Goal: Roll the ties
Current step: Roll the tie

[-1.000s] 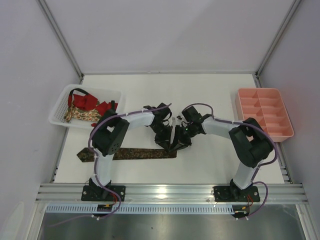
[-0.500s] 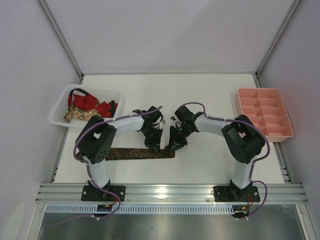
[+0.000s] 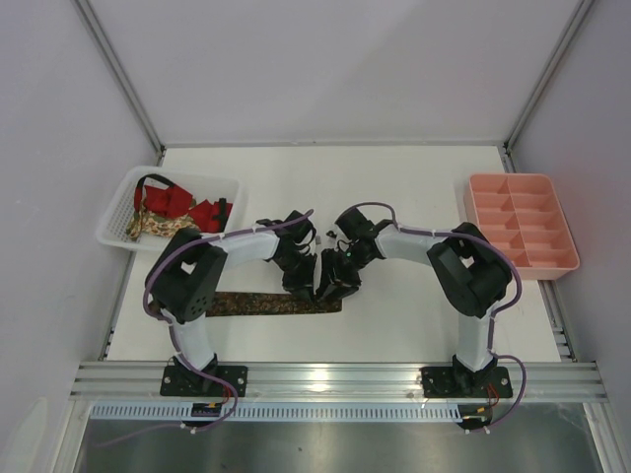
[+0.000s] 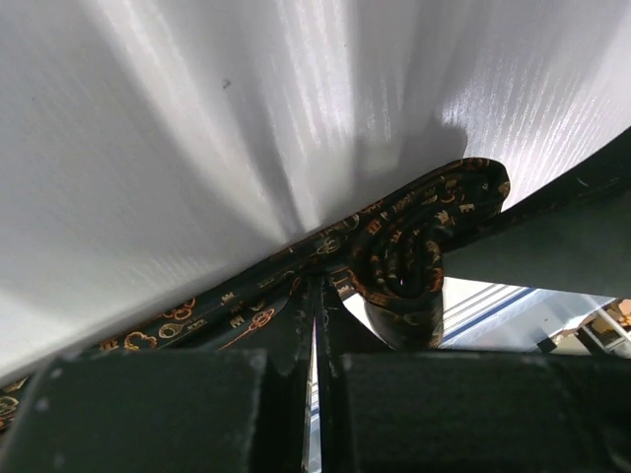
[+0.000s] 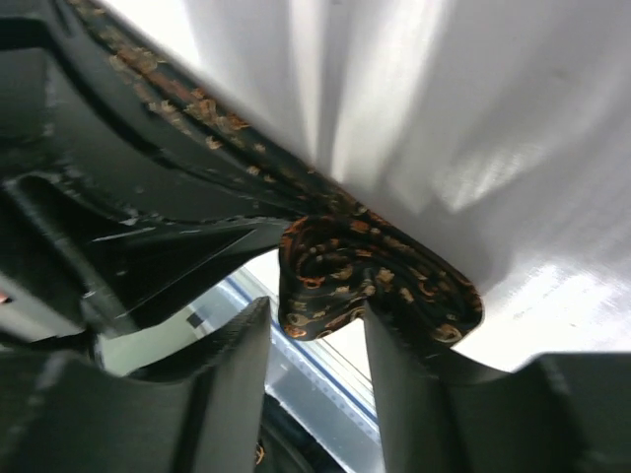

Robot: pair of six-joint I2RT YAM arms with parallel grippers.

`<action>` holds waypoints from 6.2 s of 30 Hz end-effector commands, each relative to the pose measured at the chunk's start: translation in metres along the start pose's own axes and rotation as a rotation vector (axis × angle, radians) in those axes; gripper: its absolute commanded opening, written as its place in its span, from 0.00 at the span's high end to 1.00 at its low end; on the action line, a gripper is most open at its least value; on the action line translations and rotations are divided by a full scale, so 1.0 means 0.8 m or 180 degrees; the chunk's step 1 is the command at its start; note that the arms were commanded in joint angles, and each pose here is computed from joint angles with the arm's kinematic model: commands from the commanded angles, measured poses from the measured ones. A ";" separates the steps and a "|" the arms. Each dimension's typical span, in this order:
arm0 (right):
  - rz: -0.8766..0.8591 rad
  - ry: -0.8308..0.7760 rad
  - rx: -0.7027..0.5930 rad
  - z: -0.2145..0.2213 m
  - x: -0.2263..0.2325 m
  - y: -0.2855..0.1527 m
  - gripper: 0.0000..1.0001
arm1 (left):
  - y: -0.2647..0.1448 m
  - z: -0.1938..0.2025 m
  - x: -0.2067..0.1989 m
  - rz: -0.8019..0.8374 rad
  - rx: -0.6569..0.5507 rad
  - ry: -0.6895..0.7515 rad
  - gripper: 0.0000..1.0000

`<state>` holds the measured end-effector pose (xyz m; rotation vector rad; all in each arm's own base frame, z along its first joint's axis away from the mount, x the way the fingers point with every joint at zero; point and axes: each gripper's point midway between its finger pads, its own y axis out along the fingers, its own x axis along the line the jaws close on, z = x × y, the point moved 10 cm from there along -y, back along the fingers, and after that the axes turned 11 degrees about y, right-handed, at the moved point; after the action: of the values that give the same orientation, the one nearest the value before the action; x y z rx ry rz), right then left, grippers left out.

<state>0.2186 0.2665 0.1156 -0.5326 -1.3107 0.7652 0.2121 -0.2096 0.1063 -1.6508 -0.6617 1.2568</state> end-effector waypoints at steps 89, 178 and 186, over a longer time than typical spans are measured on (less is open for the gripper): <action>-0.0528 0.0175 -0.0300 0.007 -0.046 -0.078 1.00 | 0.007 -0.046 -0.045 0.0634 -0.0025 0.0110 1.00; -0.0725 -0.0247 0.0293 -0.022 0.029 0.023 0.63 | -0.084 0.007 0.005 0.0346 -0.0734 -0.0353 0.99; -0.0809 -0.0325 0.0282 -0.019 0.032 0.016 0.56 | -0.094 0.005 -0.003 0.0472 -0.0808 -0.0349 1.00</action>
<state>0.2332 0.2949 0.1069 -0.2662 -1.3174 0.6710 0.2131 -0.1727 0.1515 -1.7634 -0.8266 1.4072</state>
